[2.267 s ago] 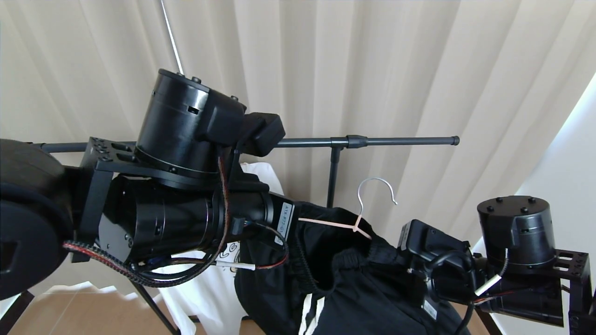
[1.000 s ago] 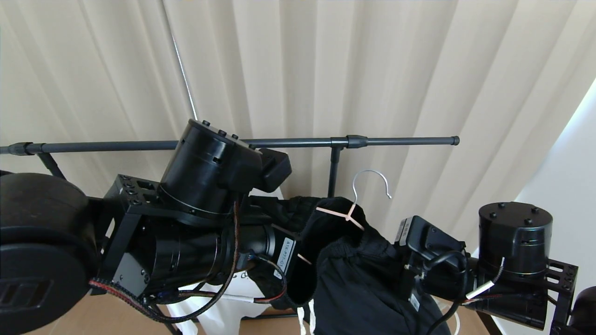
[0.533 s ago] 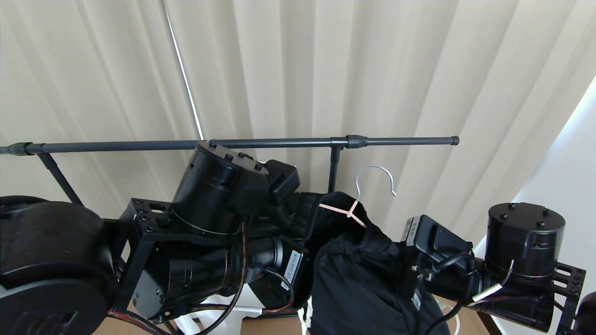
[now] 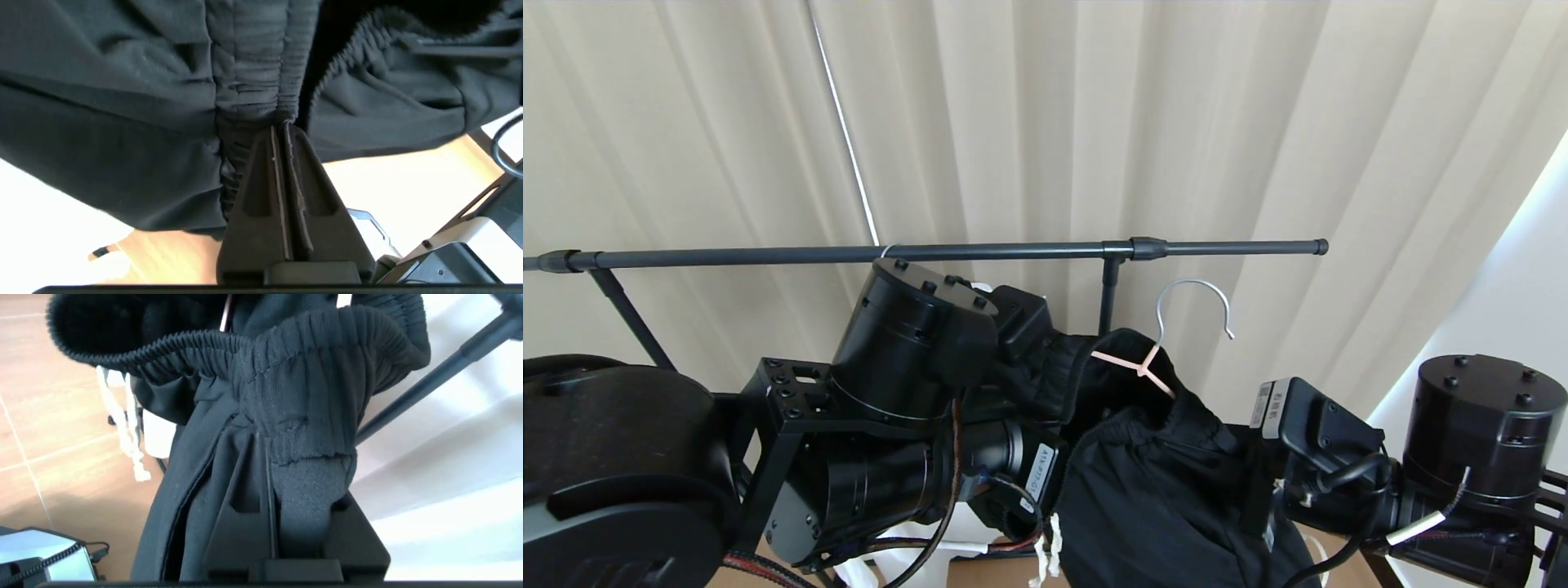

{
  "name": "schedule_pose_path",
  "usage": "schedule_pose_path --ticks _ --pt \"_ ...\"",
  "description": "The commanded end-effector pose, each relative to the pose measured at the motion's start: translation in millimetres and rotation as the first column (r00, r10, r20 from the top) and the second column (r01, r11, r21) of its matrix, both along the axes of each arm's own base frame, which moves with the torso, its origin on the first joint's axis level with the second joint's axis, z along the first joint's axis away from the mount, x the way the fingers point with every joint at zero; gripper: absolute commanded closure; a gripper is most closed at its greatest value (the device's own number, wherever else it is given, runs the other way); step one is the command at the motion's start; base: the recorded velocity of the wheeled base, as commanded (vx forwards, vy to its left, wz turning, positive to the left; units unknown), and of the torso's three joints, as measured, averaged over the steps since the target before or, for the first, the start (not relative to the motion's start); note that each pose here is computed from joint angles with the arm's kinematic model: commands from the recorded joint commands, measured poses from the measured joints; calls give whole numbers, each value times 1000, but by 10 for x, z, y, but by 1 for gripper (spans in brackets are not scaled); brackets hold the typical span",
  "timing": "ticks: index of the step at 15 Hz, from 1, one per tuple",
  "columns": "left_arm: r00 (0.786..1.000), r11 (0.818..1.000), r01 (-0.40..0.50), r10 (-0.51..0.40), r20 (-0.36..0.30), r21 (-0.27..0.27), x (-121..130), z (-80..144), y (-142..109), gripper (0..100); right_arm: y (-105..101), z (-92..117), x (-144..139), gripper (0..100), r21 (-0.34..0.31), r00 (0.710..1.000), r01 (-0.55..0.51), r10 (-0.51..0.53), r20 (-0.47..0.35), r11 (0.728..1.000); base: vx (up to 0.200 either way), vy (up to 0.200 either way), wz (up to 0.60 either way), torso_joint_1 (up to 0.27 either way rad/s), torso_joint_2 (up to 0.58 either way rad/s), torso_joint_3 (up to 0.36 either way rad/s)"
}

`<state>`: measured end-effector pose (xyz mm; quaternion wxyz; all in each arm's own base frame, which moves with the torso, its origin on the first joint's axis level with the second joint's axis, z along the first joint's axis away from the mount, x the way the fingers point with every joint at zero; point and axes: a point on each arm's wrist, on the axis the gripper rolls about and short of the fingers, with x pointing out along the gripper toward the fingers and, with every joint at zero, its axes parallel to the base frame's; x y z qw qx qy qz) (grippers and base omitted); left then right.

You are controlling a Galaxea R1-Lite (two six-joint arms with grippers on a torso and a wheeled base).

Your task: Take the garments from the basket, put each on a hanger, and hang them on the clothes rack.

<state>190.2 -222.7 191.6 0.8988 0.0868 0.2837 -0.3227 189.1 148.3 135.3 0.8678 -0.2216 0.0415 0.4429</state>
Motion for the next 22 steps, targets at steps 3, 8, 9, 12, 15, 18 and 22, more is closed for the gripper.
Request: schedule_pose_path --ticks 3,8,9,12,15,18,22 --pt "1000 1000 -2 2 -3 4 8 -19 -7 100 -16 75 -69 100 18 1000 -13 12 26 1000 0 0 0 0 0 0" --pt "1000 1000 4 -4 20 3 -131 38 130 0 -19 61 -67 100 15 1000 -11 11 21 1000 0 0 0 0 0 0" --pt "999 1000 17 -18 34 16 -187 47 198 0 -19 61 -67 100 15 1000 -11 11 21 1000 0 0 0 0 0 0" --pt "994 1000 28 -28 105 5 -424 175 566 0 -24 43 -44 100 10 1000 -5 5 15 1000 0 0 0 0 0 0" --pt "984 1000 1 0 180 -9 -557 278 894 0 -95 30 -9 100 26 999 -48 48 -3 999 0 0 0 0 0 0" --pt "971 1000 8 0 237 -30 -645 378 1056 0 -153 -25 20 100 37 994 -106 107 -37 994 0 0 0 0 0 0" --pt "958 998 66 -66 278 9 -638 423 1040 0 -210 -133 11 100 67 965 -237 243 -100 969 0 0 0 0 0 0"
